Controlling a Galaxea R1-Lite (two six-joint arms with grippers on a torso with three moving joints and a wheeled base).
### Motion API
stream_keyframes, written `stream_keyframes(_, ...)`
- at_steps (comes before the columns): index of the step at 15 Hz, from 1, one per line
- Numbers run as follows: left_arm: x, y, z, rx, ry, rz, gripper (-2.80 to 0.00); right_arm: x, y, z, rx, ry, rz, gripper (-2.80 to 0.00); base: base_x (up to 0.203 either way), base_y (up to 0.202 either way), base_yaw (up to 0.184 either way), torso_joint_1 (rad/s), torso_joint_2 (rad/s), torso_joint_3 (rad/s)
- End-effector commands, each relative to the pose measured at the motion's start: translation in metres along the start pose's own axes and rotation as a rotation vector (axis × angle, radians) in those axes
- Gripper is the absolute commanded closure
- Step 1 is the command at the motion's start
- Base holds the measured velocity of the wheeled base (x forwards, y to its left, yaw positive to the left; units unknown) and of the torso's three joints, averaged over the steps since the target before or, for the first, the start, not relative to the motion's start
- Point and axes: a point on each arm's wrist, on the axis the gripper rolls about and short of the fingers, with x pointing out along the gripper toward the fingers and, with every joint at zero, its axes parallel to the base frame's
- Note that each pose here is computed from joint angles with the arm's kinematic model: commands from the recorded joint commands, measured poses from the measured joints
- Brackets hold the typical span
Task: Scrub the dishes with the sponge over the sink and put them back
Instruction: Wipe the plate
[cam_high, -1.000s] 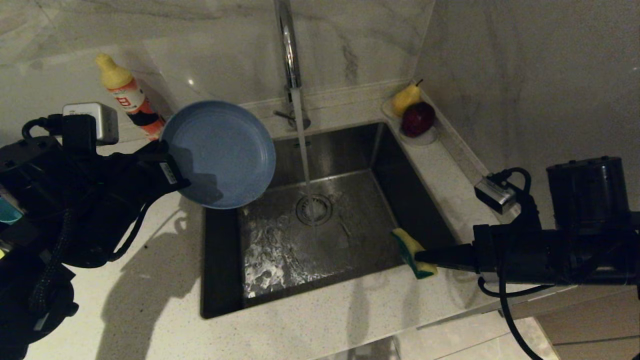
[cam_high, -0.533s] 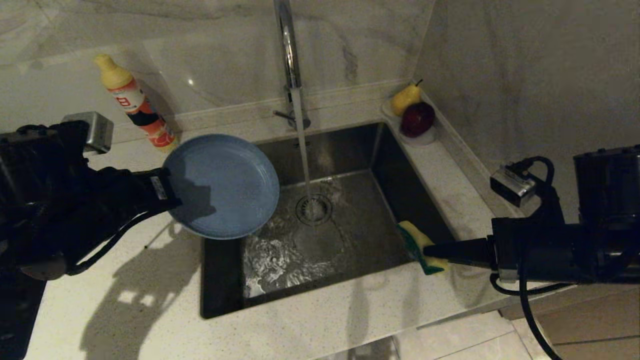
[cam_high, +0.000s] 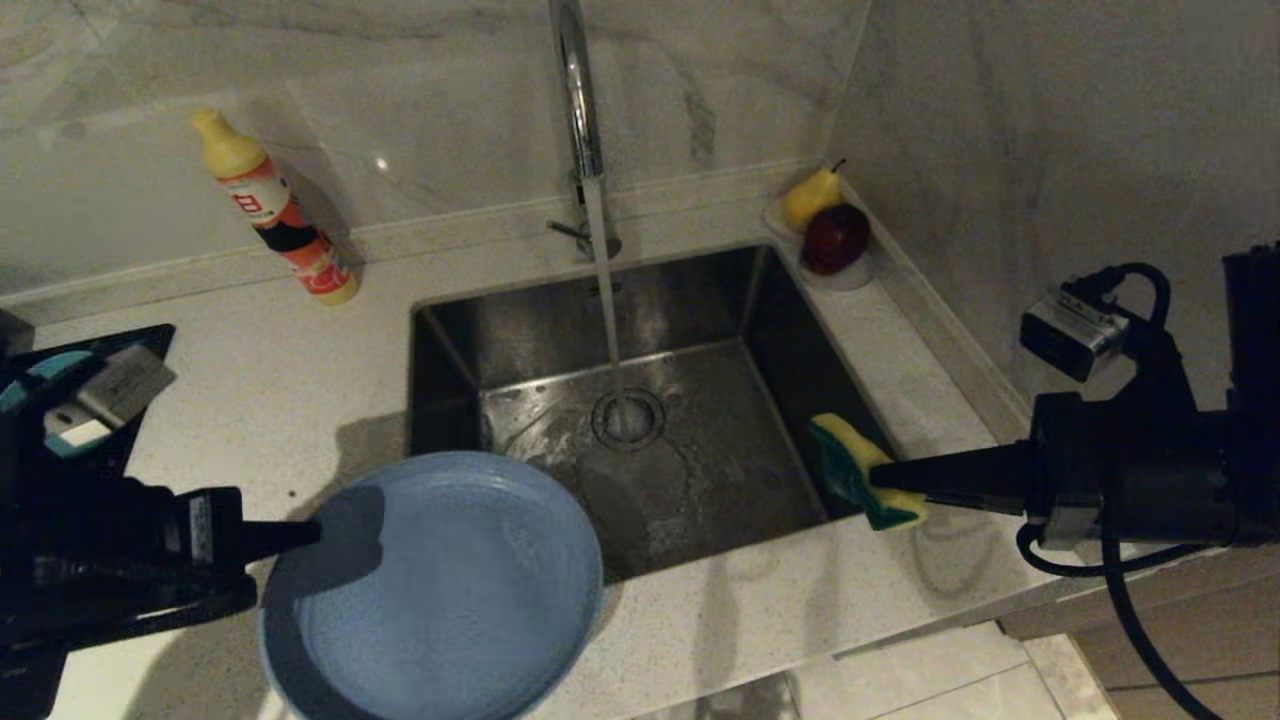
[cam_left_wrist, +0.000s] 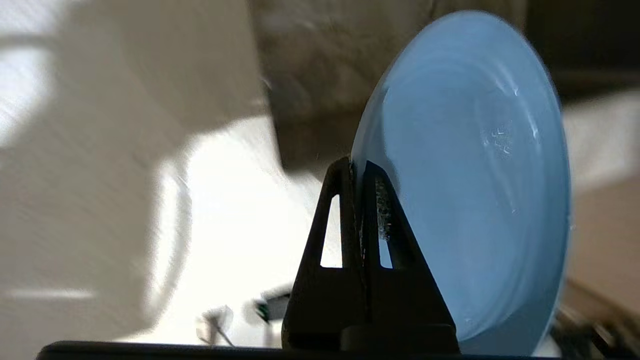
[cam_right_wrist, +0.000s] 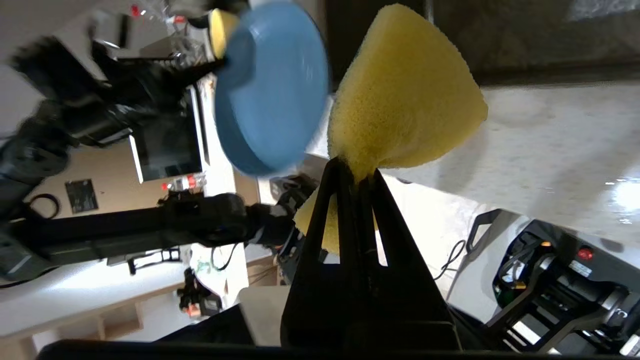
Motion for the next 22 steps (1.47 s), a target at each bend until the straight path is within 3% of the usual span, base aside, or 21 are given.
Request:
stream_keyframes(1,-0.015,0.003,-0.021,-0.007,0.021,-0.083,0.00,-0.002,0.011,0.001,-0.017,0.003,0.031,0.00,0.000,0.000,0.000,0.000,0.00,0.000)
stream_keyframes(3,-0.012,0.009,-0.038,0.003,0.068,-0.088,0.00,0.000,0.021,-0.001,-0.018,0.035,0.060,0.00,0.000,0.000,0.000,0.000,0.00,0.000)
stream_keyframes(5,-0.006,0.013,-0.046,0.053,0.058,-0.093,0.00,0.007,0.031,-0.007,-0.007,0.084,0.093,0.00,0.000,0.000,0.000,0.000,0.00,0.000)
stream_keyframes(7,-0.001,0.016,-0.053,0.119,-0.016,-0.114,0.00,0.021,0.034,-0.013,0.003,0.148,0.104,0.00,0.000,0.000,0.000,0.000,0.00,0.000)
stream_keyframes(10,0.006,0.020,-0.061,0.278,-0.118,-0.101,0.00,0.044,0.041,-0.020,0.021,0.258,0.105,0.00,0.000,0.000,0.000,0.000,0.00,0.000)
stream_keyframes(18,0.045,0.022,-0.040,0.294,-0.180,0.076,0.00,0.113,0.054,-0.012,0.040,0.399,0.083,0.00,0.000,0.000,0.000,0.000,0.00,0.000)
stream_keyframes(22,0.059,0.020,-0.040,0.336,-0.166,0.082,0.00,0.151,0.056,-0.015,0.046,0.470,0.072,0.00,0.000,0.000,0.000,0.000,0.00,0.000)
